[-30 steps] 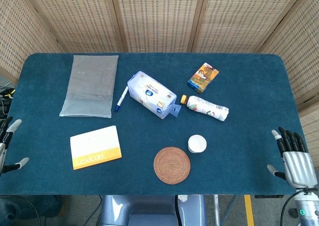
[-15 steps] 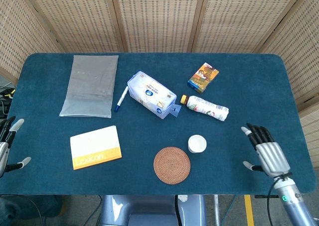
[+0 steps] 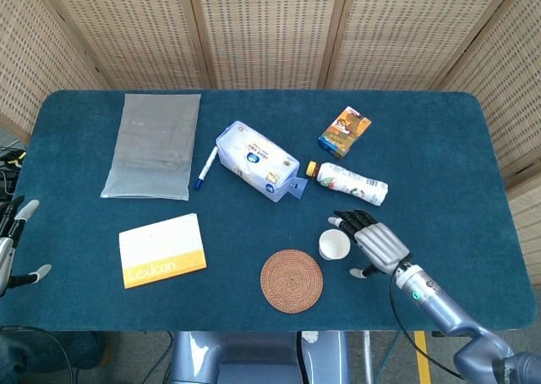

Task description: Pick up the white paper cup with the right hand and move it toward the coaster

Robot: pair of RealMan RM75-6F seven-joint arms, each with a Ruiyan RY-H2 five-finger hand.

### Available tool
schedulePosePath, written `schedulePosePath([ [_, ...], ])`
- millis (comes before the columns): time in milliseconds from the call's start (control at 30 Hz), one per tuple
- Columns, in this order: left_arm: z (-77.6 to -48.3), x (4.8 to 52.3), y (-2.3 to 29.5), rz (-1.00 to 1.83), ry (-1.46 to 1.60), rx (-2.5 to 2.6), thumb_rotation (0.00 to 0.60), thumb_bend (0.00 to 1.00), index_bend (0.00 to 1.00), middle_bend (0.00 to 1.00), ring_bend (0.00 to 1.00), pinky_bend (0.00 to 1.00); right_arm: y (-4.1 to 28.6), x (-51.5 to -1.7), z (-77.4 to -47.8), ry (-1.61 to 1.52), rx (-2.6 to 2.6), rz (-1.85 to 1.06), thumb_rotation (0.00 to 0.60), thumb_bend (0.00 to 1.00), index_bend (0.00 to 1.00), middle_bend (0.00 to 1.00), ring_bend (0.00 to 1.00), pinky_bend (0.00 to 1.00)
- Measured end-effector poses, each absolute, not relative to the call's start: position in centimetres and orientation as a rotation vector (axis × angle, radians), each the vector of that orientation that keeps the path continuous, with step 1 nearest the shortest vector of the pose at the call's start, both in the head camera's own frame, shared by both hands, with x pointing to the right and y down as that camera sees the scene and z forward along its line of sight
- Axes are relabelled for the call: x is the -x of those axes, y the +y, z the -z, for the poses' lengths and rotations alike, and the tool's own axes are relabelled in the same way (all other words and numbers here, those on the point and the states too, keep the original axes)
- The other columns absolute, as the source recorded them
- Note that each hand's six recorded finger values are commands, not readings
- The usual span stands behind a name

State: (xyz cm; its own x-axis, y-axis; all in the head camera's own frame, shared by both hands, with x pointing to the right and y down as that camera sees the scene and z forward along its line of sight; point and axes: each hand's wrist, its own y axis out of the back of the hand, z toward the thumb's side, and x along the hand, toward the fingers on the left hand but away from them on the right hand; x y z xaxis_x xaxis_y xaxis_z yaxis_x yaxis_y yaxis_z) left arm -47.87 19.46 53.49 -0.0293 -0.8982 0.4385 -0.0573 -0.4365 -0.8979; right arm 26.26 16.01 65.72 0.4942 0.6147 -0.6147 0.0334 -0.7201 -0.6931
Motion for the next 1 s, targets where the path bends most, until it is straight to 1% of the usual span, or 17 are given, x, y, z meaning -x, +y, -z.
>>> schedulePosePath([
  [133, -53.6, 48.0, 19.3, 1.547, 1.036, 1.561, 0.600, 0.00, 0.00, 0.00, 0.00, 0.00, 15.8, -24.8, -66.9, -0.503, 2.134, -1.231, 0.600, 0.00, 0.11, 0.14, 0.05, 0.01],
  [167, -53.6, 48.1, 19.3, 1.547, 1.039, 1.561, 0.600, 0.00, 0.00, 0.00, 0.00, 0.00, 15.7, -24.5, -67.1, -0.499, 2.136, -1.231, 0.600, 0.00, 0.13, 0.15, 0.07, 0.02],
  [200, -53.6, 48.1, 19.2, 1.547, 1.041, 1.561, 0.600, 0.00, 0.00, 0.00, 0.00, 0.00, 15.6, -24.1, -67.4, -0.492, 2.135, -1.234, 0.600, 0.00, 0.15, 0.18, 0.09, 0.06],
  [267, -53.6, 48.2, 19.2, 1.549, 1.045, 1.563, 0.600, 0.00, 0.00, 0.00, 0.00, 0.00, 15.5, -23.9, -67.8, -0.478, 2.125, -1.242, 0.600, 0.00, 0.20, 0.24, 0.16, 0.18],
  [333, -53.6, 48.3, 19.2, 1.552, 1.048, 1.565, 0.600, 0.00, 0.00, 0.00, 0.00, 0.00, 15.4, -23.6, -68.1, -0.460, 2.107, -1.248, 0.600, 0.01, 0.29, 0.34, 0.30, 0.38],
  [400, -53.6, 48.4, 19.1, 1.554, 1.050, 1.566, 0.600, 0.00, 0.00, 0.00, 0.00, 0.00, 15.2, -23.3, -68.5, -0.463, 2.095, -1.256, 0.600, 0.06, 0.37, 0.42, 0.41, 0.52],
  [433, -53.6, 48.5, 19.1, 1.554, 1.051, 1.567, 0.600, 0.00, 0.00, 0.00, 0.00, 0.00, 15.2, -23.1, -68.6, -0.468, 2.092, -1.258, 0.600, 0.09, 0.40, 0.45, 0.45, 0.58],
  [500, -53.6, 48.5, 19.1, 1.554, 1.051, 1.569, 0.600, 0.00, 0.00, 0.00, 0.00, 0.00, 15.0, -22.9, -68.6, -0.480, 2.077, -1.253, 0.600, 0.12, 0.42, 0.47, 0.48, 0.64],
  [600, -53.6, 48.5, 19.0, 1.555, 1.051, 1.571, 0.600, 0.00, 0.00, 0.00, 0.00, 0.00, 14.8, -22.6, -68.4, -0.484, 2.058, -1.239, 0.600, 0.15, 0.43, 0.49, 0.50, 0.67],
  [767, -53.6, 48.5, 19.0, 1.555, 1.052, 1.575, 0.600, 0.00, 0.00, 0.00, 0.00, 0.00, 14.9, -21.6, -67.5, -0.479, 2.082, -1.196, 0.600, 0.16, 0.43, 0.51, 0.50, 0.68],
  [1000, -53.7, 48.3, 19.1, 1.553, 1.043, 1.578, 0.600, 0.00, 0.00, 0.00, 0.00, 0.00, 15.1, -18.9, -64.9, -0.430, 2.131, -1.036, 0.600, 0.16, 0.44, 0.51, 0.50, 0.68],
])
